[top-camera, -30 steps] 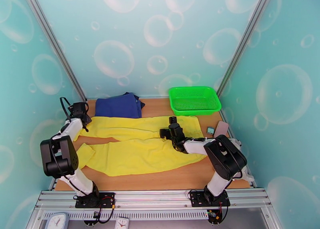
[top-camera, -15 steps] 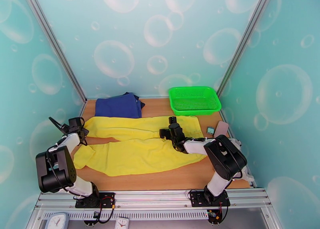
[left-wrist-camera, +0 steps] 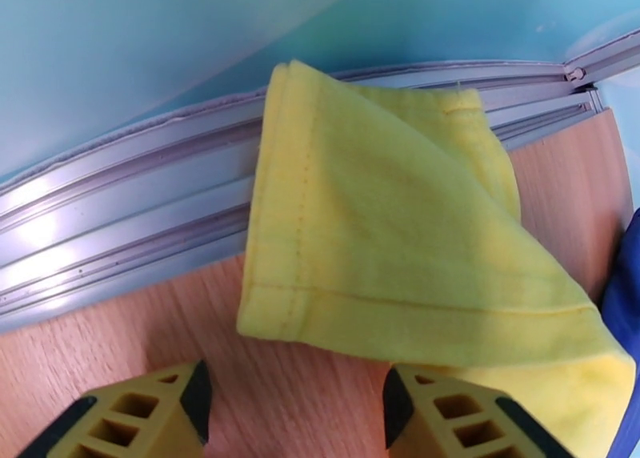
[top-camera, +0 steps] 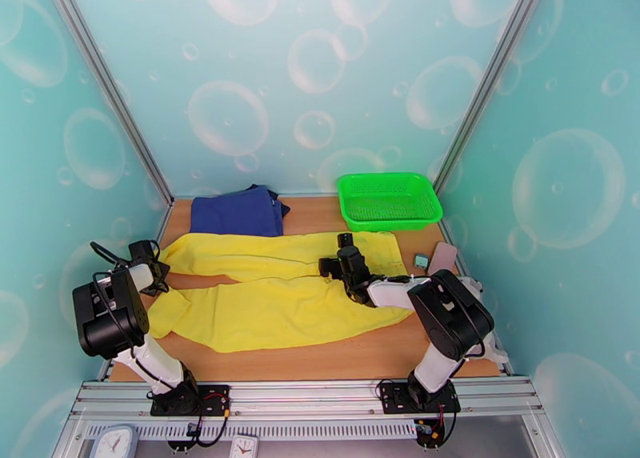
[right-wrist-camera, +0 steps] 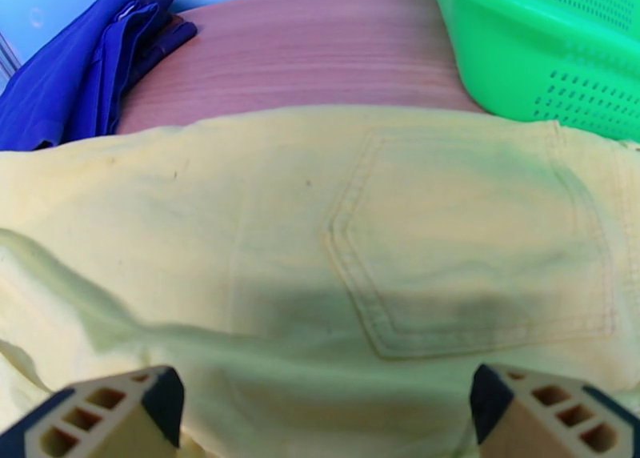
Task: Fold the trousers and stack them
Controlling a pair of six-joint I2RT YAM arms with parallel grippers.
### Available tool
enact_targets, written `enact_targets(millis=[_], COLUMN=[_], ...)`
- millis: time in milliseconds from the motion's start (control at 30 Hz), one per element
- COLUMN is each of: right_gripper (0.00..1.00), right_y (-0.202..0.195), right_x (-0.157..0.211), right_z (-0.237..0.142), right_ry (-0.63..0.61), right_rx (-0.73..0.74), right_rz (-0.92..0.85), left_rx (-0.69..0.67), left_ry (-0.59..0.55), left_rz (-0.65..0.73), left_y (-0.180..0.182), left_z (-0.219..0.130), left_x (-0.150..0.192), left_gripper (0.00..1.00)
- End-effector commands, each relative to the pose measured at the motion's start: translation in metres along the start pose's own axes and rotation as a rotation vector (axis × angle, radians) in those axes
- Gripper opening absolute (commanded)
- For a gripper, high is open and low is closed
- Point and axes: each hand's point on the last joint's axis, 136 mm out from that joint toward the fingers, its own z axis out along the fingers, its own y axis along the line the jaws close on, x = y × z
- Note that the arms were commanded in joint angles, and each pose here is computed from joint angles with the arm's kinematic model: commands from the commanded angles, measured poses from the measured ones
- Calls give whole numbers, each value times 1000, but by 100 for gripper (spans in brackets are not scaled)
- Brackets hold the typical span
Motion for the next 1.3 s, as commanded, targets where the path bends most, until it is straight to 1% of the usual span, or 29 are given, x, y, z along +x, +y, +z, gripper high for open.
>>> enact_targets(millis=[0, 267, 467, 567, 633, 667, 767, 833, 900, 967, 1133, 1267], right_gripper=[99, 99, 99, 99, 99, 99, 99, 99, 99, 99, 99, 99], right_y=[5, 5, 5, 5, 5, 5, 5, 5, 5, 5, 2, -13], right_x=[-9, -9, -8, -9, -9, -9, -9, -10, -10, -10, -10, -8], right_z=[-2, -2, -2, -3, -3, -3, -3, -3, -4, -3, -2, 1], right_ry=[-17, -18, -13, -15, -13, -13, -14, -18, -17, -18, -18, -15], right_rx=[-19, -19, -18, -20, -20, -20, -19, -19, -19, -19, -15, -8], right_rz=[-12, -14, -16, -14, -15, -15, -16, -15, -17, -16, -2, 75], left_rx=[-10, -5, -32, -38, -50, -52, -42, -32, -15, 1, 31, 64], left_ry=[-61, -21, -36, -36, -28, -30, -40, -41, -58, -101, -256, -352], left_rz=[-47, -71, -84, -74, -61, -50, -41, -48, -48, -47, -70, -97], left_y=[1, 2, 6, 5, 5, 4, 2, 2, -2, -5, -6, -4], left_z=[2, 23, 27, 31, 33, 33, 29, 24, 13, -5, -69, -119], left_x=[-19, -20, -26, -27, -24, -23, -20, -20, -25, -33, -60, -80], left_gripper=[62, 60, 56, 52, 48, 44, 27, 12, 0, 0, 0, 0])
